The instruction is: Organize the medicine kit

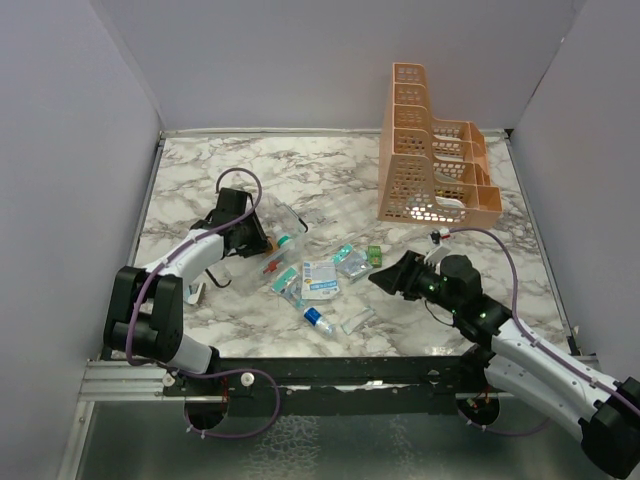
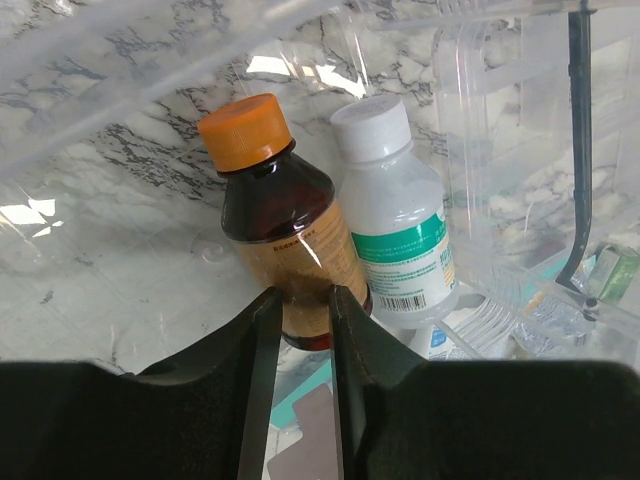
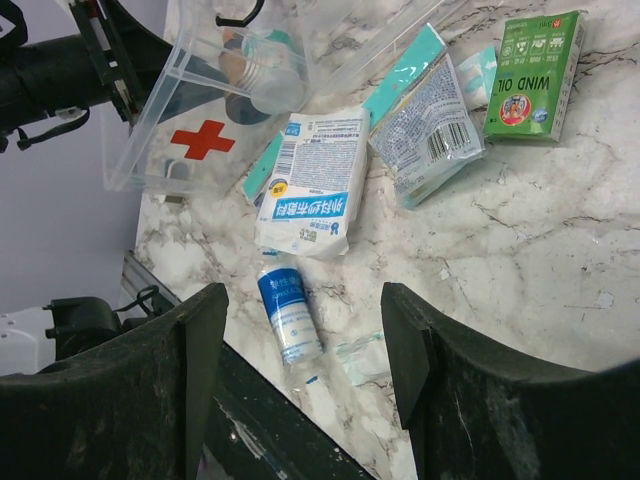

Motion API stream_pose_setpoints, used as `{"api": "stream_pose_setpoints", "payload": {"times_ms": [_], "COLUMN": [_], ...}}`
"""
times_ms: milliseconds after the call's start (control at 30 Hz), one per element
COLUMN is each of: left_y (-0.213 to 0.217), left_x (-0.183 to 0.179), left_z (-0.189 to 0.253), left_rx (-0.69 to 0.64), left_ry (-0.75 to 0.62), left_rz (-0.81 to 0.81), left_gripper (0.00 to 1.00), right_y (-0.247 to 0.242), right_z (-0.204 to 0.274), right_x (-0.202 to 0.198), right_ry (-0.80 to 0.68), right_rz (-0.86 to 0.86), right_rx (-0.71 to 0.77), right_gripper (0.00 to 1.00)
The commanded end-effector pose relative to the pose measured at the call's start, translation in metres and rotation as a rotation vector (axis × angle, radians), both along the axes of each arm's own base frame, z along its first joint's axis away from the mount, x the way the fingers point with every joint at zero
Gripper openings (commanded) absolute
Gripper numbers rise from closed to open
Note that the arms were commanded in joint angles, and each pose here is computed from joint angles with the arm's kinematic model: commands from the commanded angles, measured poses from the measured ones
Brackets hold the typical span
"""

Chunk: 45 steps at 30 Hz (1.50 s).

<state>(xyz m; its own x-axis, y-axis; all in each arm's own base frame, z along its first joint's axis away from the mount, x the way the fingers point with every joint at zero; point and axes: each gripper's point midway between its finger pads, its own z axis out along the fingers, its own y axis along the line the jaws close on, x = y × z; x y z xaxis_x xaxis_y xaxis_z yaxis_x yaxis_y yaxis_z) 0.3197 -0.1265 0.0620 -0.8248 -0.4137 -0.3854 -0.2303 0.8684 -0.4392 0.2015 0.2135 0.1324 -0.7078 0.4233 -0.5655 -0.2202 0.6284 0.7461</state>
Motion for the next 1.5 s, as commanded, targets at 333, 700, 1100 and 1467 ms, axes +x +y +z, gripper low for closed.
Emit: {"api": "stream_pose_setpoints", "payload": {"times_ms": [333, 700, 1100, 1467], "left_y": [-0.027, -0.027, -0.007, -0.025], "left_x": [-0.025, -0.019, -0.008, -0.028], "left_z": [0.005, 0.018, 0.063, 0.145], "left_rx": [-0.063, -0.049, 0.059, 0.006], "left_ry": [0.037, 0.004, -0.131, -0.439], "left_rz": [-0.122, -0.136, -0.114, -0.220], "left_gripper": [0.28, 0.38, 0.49, 0.64], "right_y": [-0.006, -0.009, -0.013, 0.004], "right_z": [0.002, -0.007, -0.019, -0.027], "right_x": [0.005, 0.008, 0.010, 0.005], "right_ry": [-0.017, 0.037, 0.133, 0.135], "right_rz": [-0.031, -0.073, -0.111, 0.067], "right_rx": [-0.035, -0.049, -0.116, -0.207], "right_gripper": [0.63, 0.61, 0.58, 0.58]}}
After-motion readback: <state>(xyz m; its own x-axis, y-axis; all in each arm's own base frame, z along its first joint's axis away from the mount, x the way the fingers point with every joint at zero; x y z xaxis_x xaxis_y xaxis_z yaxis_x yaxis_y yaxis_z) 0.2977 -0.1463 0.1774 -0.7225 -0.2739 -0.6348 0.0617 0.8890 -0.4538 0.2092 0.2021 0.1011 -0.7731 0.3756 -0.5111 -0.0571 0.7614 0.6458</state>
